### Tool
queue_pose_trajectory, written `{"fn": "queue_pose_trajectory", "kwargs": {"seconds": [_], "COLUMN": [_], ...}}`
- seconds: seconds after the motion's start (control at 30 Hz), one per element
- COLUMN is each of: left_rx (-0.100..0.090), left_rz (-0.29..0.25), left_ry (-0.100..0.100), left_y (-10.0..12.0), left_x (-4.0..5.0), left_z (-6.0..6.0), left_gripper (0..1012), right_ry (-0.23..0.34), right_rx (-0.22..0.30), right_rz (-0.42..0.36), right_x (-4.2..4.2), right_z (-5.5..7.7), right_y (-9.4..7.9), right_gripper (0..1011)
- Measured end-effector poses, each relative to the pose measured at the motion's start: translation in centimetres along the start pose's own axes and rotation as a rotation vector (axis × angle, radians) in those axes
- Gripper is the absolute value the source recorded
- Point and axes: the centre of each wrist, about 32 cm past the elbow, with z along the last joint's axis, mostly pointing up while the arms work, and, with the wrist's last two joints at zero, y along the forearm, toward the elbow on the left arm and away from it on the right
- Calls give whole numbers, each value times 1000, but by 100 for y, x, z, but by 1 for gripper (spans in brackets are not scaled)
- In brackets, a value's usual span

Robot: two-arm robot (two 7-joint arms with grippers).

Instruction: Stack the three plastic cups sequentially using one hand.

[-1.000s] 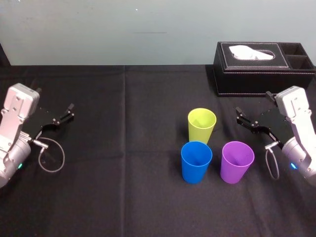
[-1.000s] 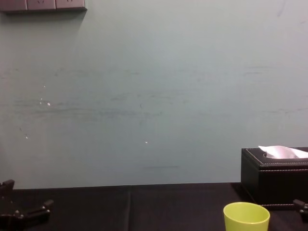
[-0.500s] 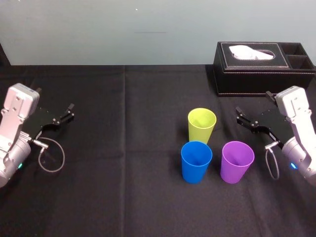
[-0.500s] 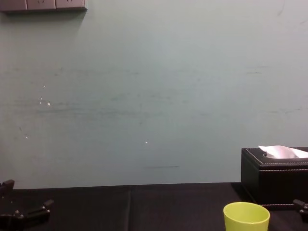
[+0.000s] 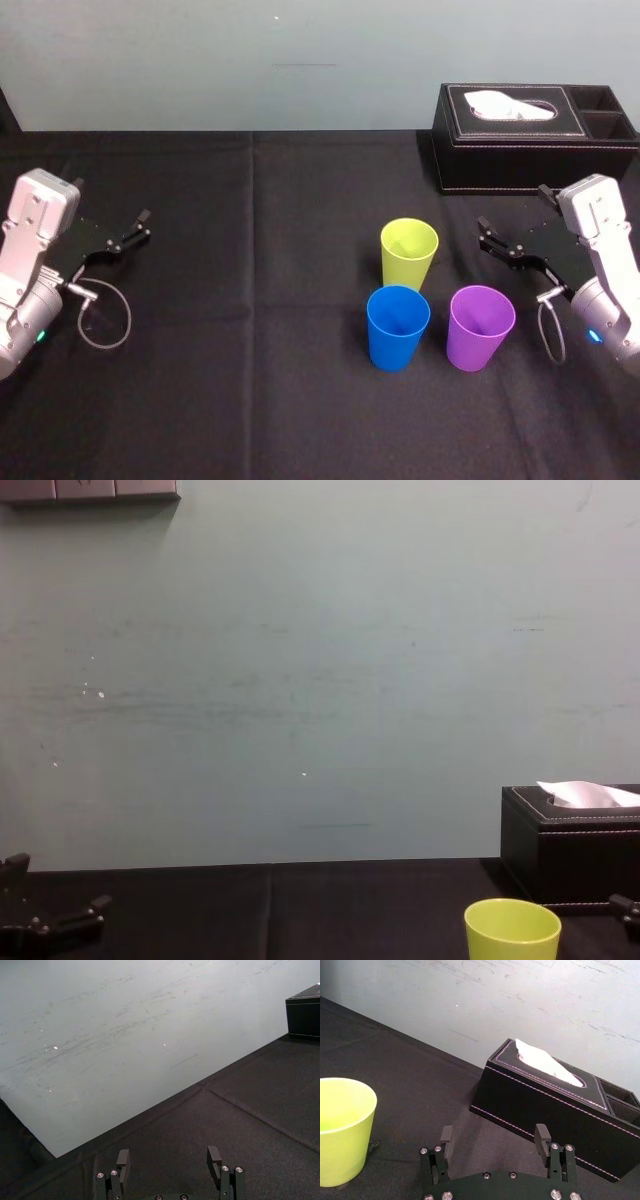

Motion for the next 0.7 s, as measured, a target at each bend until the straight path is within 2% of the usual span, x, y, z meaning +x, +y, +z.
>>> {"fn": "queue_pose_trajectory", "kwargs": {"seconds": [0.43,0.7], "left_rx": [0,0], "left_rz": [0,0], "left_ry": [0,0], "left_y": [0,0], "left_x": [0,0], "left_z": [0,0], "left_gripper": [1011,1011], "right_ry": [0,-23], "right_rx": [0,47], "right_rz": [0,-16], "right_x": [0,32], "right_z": [0,39], "right_y": [0,-10], "right_gripper": [1003,1003]}}
